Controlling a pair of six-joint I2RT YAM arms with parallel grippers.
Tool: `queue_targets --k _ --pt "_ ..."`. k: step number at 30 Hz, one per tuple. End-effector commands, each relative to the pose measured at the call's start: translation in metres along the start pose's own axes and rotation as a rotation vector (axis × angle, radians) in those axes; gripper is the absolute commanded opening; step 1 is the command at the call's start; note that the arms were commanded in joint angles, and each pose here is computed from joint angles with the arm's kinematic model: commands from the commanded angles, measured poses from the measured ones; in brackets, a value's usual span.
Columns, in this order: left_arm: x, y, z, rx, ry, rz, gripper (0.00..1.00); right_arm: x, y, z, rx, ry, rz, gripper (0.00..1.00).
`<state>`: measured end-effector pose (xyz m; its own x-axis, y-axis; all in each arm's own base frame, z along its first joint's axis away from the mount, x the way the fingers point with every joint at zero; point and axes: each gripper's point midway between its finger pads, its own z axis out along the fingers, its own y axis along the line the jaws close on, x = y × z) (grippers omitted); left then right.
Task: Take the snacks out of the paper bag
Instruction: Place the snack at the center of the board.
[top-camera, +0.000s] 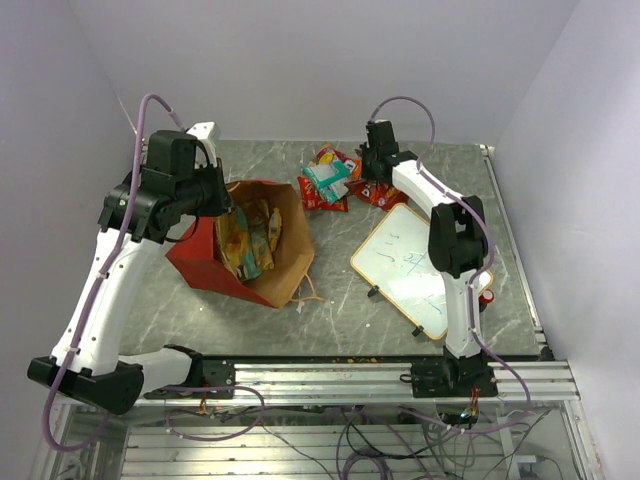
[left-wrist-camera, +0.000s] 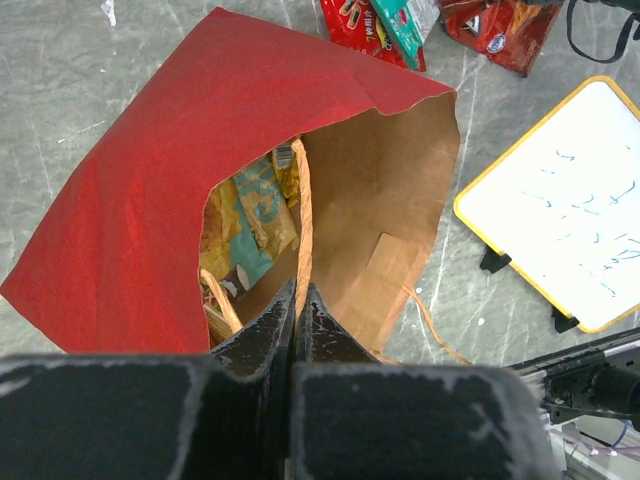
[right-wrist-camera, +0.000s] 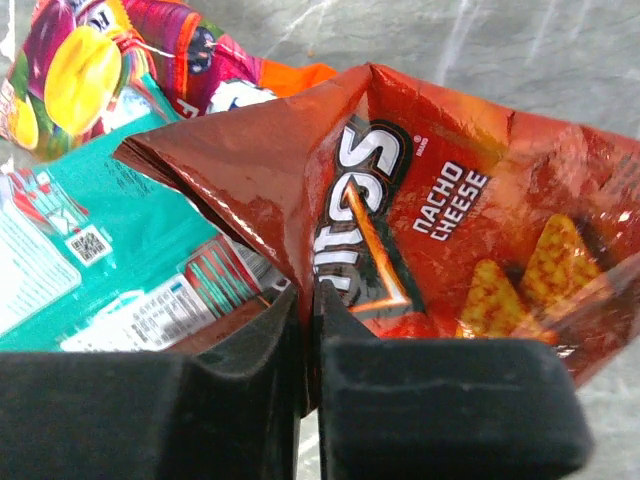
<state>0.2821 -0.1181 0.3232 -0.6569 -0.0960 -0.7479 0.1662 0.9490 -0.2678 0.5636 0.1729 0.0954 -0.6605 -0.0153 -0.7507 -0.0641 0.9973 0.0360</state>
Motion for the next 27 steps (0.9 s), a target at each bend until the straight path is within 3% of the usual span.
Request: queue_targets --k 1,5,8,13,22,27 --pt "-0.012 0.004 -0.005 -0.029 -0.036 0.025 0.07 -0.001 0.016 0.013 -0.068 0.017 0.03 0.14" --pt "-0.013 0.003 -0.004 -0.022 -0.037 0.029 0.07 -0.017 0.023 -0.001 -0.12 -0.002 -0.004 0.46" --pt "-0.013 0.001 -0.002 -0.01 -0.034 0.032 0.07 -0.027 0.02 -0.017 -0.12 -0.036 -0.025 0.56" --pt "-0.01 -0.007 0.001 0.036 -0.021 0.02 0.07 -0.049 0.023 -0.06 -0.17 -0.117 -0.024 0.6" --pt "-0.005 -0.019 0.006 0.108 -0.014 -0.003 0.07 -0.082 0.081 -0.147 -0.574 -0.309 -0.004 0.6" --pt "-0.002 -0.023 0.006 0.131 -0.005 -0.013 0.07 -0.079 0.111 -0.183 -0.763 -0.321 0.155 0.59"
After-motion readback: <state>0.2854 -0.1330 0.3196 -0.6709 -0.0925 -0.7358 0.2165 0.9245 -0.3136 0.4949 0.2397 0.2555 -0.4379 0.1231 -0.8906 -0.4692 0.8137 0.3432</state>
